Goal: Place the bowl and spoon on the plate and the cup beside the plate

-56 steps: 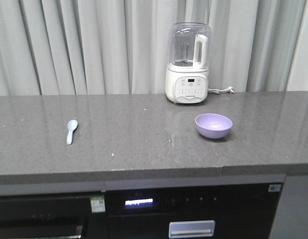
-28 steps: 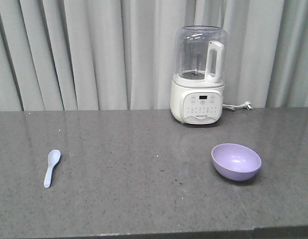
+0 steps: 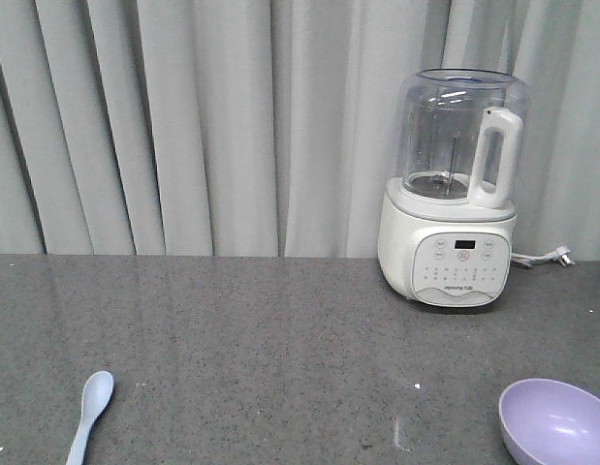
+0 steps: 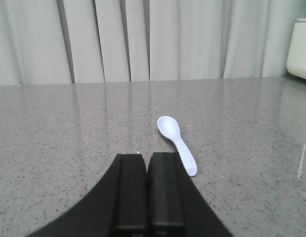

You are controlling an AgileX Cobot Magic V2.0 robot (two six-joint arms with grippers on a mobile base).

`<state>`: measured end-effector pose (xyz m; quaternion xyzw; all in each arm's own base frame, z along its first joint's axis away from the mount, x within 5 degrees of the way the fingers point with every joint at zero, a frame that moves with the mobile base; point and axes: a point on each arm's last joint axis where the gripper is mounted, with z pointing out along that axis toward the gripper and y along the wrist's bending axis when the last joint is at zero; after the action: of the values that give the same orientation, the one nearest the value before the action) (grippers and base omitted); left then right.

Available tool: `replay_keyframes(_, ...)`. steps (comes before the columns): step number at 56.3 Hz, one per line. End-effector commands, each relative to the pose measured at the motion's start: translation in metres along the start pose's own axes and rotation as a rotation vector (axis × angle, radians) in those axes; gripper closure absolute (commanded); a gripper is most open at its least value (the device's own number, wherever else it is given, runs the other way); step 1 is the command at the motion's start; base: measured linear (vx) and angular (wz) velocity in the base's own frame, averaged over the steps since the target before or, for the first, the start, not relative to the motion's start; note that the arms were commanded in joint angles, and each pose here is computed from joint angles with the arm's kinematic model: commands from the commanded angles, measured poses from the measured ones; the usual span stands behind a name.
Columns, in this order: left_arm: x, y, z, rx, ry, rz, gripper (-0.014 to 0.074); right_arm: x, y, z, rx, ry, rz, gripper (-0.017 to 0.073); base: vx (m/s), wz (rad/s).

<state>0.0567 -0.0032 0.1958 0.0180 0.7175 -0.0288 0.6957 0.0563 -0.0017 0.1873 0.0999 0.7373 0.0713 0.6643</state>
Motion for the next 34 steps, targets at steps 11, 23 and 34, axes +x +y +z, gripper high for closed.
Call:
replay_keyframes(11, -0.0160, -0.0016, -0.0024, 0.017, -0.114, -0.007, 0.0597, -0.0065, 0.0012, -0.0004, -0.013, -0.083, -0.015, 0.0568, 0.17, 0.03)
replay_keyframes(23, -0.0160, -0.0016, -0.0024, 0.017, -0.114, -0.007, 0.0597, -0.0065, 0.0012, -0.0004, -0.013, -0.083, -0.015, 0.0568, 0.07, 0.02)
replay_keyframes(34, -0.0160, -0.0016, -0.0024, 0.017, -0.114, -0.007, 0.0597, -0.0065, 0.0012, -0.0004, -0.013, -0.083, -0.015, 0.0568, 0.02, 0.00)
